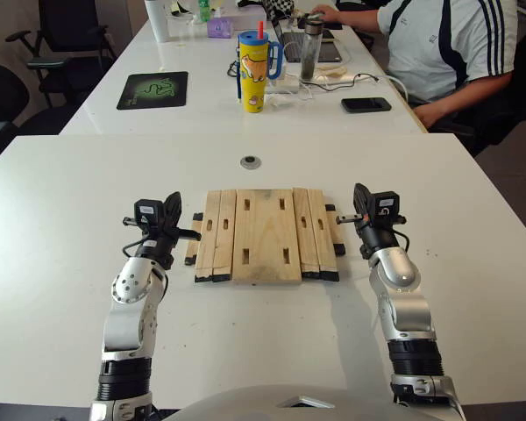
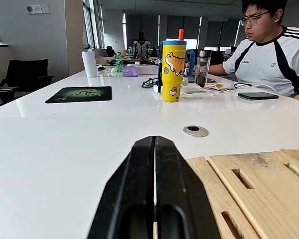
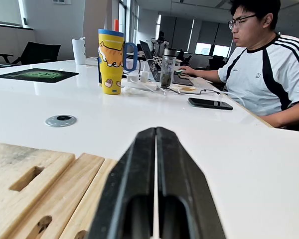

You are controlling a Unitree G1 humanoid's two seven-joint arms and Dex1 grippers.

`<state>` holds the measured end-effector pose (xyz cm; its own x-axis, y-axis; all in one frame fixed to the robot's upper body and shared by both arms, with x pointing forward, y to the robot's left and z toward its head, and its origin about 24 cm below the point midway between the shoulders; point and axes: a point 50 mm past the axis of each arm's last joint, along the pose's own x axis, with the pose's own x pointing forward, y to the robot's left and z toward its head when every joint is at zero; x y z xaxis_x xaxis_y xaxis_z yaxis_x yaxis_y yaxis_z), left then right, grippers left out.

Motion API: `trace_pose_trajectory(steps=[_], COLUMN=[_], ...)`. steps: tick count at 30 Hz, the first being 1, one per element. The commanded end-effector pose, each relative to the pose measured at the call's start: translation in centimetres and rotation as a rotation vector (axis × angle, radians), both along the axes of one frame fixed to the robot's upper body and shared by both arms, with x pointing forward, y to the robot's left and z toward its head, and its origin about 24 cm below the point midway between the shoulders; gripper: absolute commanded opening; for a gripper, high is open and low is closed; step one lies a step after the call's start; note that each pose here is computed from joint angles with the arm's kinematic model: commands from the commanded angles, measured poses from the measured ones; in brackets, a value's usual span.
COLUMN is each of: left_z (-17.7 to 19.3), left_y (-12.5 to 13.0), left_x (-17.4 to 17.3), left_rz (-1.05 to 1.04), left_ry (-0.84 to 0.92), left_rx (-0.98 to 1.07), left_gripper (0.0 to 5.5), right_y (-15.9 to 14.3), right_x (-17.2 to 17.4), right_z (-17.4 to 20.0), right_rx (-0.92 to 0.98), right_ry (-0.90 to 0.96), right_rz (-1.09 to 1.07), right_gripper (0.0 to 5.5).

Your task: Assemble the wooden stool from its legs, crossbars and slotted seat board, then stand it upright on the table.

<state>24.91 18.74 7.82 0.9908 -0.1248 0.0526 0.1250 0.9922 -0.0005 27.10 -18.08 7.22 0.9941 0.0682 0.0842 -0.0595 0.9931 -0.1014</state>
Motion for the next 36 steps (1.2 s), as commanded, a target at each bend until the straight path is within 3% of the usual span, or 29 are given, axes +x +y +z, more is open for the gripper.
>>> trace_pose_trajectory(steps=[1, 8, 11, 17, 24, 36], left_z=[0.0, -0.3, -0.4, -0.8, -2.5, -5.3], left_y=[0.3, 0.6, 2.0, 3.4, 3.2, 3.2], left_x=[0.1, -0.1, -0.7, -2.4, -4.2, -5.3], left_rz=[0.003, -0.037, -0.055, -0.283, -0.444, -0.447], left_ry=[0.014, 0.046, 0.089, 0.239, 0.407, 0.544], left_rx=[0.005, 0.009, -0.011, -0.014, 0.041, 0.134], left_gripper=[0.0, 0.0, 0.0, 0.0, 0.0, 0.0], right_y=[-0.2, -0.2, -0.2, -0.4, -0.4, -0.5], right_x=[0.3, 0.4, 0.4, 0.1, 0.1, 0.3], right_z=[0.2, 0.3, 0.3, 0.2, 0.2, 0.3], right_rx=[-0.008, -0.009, -0.009, -0.009, -0.01, -0.018], right_ry=[-0.004, -0.007, -0.008, -0.007, -0.009, -0.007], right_rz=[0.0, 0.002, 0.002, -0.015, -0.021, -0.006], right_gripper=[0.02, 0.02, 0.02, 0.02, 0.02, 0.02])
